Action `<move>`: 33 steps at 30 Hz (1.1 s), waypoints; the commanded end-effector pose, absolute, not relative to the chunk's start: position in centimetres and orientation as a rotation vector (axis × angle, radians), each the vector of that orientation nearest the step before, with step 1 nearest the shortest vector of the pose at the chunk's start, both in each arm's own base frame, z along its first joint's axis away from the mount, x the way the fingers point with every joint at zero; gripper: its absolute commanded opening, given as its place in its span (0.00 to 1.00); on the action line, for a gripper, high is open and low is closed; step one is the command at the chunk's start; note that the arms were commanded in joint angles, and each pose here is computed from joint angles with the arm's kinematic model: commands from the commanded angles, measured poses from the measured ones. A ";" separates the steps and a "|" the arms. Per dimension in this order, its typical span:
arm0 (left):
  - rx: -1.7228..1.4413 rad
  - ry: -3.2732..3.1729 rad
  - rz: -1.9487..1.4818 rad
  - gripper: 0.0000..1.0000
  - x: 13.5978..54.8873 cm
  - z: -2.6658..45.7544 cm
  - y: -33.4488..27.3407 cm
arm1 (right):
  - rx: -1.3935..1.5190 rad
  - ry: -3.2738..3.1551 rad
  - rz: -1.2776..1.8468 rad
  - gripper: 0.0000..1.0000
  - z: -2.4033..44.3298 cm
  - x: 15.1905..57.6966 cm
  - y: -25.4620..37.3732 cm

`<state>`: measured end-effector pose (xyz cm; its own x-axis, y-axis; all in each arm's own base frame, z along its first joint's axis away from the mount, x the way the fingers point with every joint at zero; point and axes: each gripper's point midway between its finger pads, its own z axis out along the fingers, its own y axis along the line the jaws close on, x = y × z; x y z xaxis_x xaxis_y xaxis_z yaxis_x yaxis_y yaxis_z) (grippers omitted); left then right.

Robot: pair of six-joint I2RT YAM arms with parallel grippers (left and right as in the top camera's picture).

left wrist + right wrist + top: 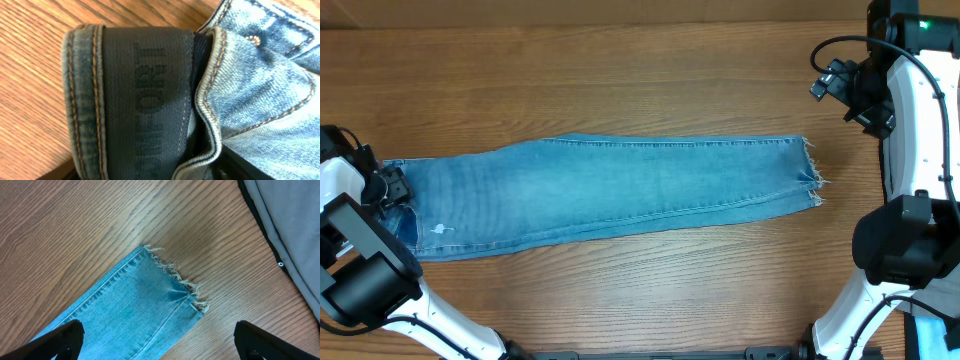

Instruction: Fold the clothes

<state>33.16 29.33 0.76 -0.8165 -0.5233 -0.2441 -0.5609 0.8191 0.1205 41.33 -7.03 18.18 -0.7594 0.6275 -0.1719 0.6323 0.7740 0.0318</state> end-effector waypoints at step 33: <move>-1.002 2.667 0.029 1.00 42.2 16.1 21.9 | 0.934 2.678 0.220 1.00 20.1 44.6 -4.9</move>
<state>40.14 25.28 13.56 -0.7845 -0.5606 -0.2652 -0.6023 0.7905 0.1107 44.95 -5.42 18.98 -0.7455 0.6265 -0.2275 0.5925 0.7792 0.2044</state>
